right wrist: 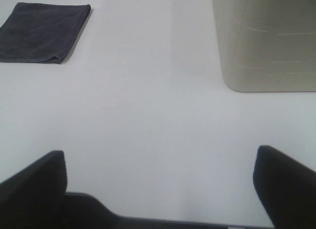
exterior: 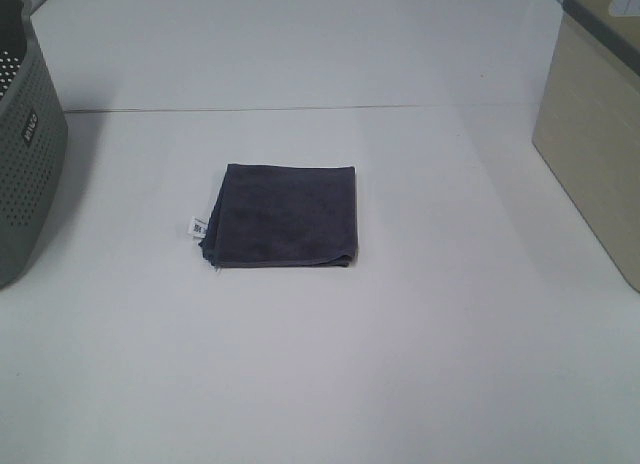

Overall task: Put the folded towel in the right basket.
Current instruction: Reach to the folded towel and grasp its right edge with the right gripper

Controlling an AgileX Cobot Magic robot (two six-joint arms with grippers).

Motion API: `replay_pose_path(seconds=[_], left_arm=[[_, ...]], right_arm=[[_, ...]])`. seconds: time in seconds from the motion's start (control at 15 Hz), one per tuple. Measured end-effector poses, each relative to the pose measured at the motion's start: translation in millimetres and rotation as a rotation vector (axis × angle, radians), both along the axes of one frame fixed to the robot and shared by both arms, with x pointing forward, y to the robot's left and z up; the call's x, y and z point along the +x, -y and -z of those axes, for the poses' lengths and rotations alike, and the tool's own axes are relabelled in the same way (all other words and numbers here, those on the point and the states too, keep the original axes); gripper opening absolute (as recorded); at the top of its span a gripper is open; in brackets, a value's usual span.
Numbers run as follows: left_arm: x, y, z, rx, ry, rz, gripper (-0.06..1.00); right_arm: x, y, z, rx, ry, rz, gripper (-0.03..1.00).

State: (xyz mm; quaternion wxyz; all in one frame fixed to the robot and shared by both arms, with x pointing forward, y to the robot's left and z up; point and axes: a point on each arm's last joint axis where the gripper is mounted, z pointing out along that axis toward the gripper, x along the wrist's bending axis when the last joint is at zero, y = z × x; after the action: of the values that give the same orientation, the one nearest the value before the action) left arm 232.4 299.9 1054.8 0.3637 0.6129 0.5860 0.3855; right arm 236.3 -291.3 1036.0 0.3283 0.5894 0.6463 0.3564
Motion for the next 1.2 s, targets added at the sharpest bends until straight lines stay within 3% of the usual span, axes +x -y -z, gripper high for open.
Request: replay_pose_path(seconds=[1.2], left_arm=[[0.0,0.0,0.0,0.0,0.0,0.0,0.99]], right_arm=[[0.0,0.0,0.0,0.0,0.0,0.0,0.98]])
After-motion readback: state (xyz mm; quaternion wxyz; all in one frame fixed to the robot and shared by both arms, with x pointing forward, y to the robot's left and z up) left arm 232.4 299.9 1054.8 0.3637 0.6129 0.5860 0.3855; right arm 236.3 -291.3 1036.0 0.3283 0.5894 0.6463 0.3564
